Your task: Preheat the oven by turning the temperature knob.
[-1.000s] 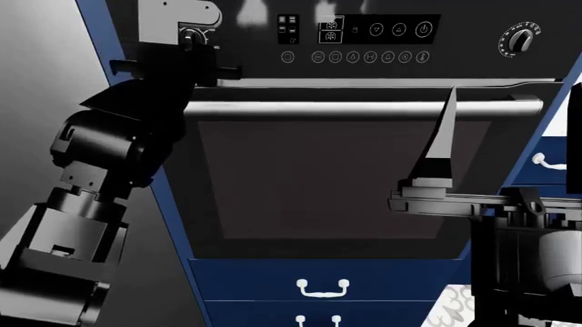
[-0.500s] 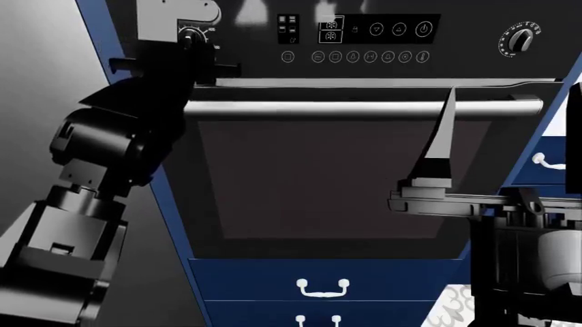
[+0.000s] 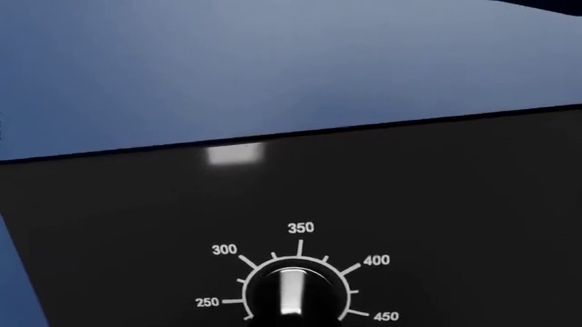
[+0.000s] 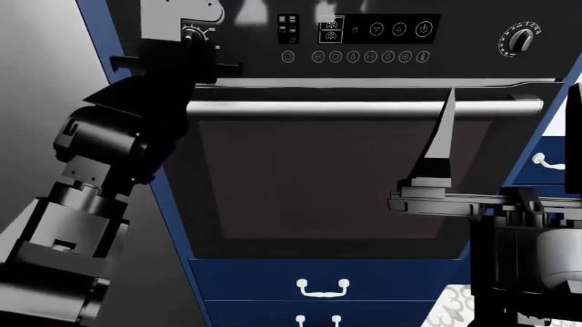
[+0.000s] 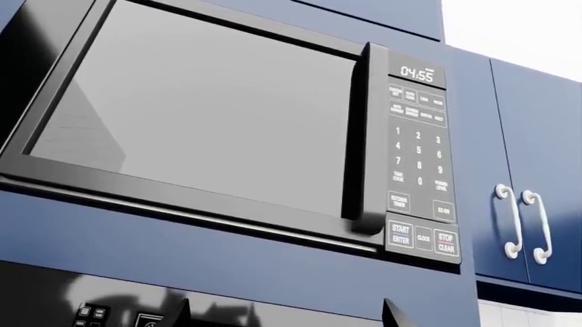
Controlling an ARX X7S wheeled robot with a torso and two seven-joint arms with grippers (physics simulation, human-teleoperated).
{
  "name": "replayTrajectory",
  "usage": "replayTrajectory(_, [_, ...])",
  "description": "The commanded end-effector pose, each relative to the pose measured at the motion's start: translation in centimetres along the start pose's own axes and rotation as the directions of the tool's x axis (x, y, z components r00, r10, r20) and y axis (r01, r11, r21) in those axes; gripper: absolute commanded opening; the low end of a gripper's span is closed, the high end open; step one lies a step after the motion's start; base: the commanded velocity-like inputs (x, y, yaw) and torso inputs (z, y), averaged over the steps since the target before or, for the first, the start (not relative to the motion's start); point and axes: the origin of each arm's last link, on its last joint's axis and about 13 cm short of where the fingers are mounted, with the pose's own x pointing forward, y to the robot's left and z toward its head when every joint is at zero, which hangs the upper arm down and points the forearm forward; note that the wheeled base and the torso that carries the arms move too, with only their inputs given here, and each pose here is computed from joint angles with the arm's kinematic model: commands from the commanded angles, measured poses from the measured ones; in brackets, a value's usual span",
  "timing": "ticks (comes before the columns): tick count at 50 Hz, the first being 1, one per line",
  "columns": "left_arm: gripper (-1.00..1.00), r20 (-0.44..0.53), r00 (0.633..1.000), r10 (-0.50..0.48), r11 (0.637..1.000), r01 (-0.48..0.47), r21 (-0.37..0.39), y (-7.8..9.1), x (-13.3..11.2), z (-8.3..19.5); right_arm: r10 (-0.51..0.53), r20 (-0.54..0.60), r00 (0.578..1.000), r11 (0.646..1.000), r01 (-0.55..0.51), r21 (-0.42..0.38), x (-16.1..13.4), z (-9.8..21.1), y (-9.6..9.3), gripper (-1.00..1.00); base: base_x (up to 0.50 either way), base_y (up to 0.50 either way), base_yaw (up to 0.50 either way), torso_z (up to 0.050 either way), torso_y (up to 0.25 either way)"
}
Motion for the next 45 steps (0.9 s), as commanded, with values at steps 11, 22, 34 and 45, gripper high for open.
replayTrajectory(11, [-1.00, 0.035, 0.999, 0.035, 0.988, -0.040, 0.151, 0.53, 0.00, -0.04, 0.002, 0.004, 1.000, 1.000, -0.002, 0.002, -0.01, 0.05, 0.01, 1.00, 0.00, 0.00, 0.00, 0.000, 0.000])
replayTrajectory(22, [-1.00, 0.044, 0.997, 0.059, 0.970, -0.068, 0.234, 1.06, -0.04, -0.07, 0.003, 0.004, 1.000, 1.000, -0.003, 0.004, -0.01, 0.05, 0.01, 1.00, 0.00, 0.00, 0.00, 0.000, 0.000])
replayTrajectory(34, [-1.00, 0.054, 0.995, 0.080, 0.949, -0.092, 0.301, 1.04, 0.12, -0.39, 0.002, 0.005, 1.000, 1.000, -0.002, 0.005, 0.00, 0.05, 0.01, 1.00, 0.00, 0.00, 0.00, 0.000, 0.001])
replayTrajectory(45, [-1.00, 0.060, 0.994, 0.094, 0.930, -0.109, 0.351, 1.02, 0.04, -0.54, 0.001, 0.010, 1.000, 1.000, -0.001, 0.007, 0.00, 0.04, 0.02, 1.00, 0.00, 0.00, 0.00, 0.000, 0.000])
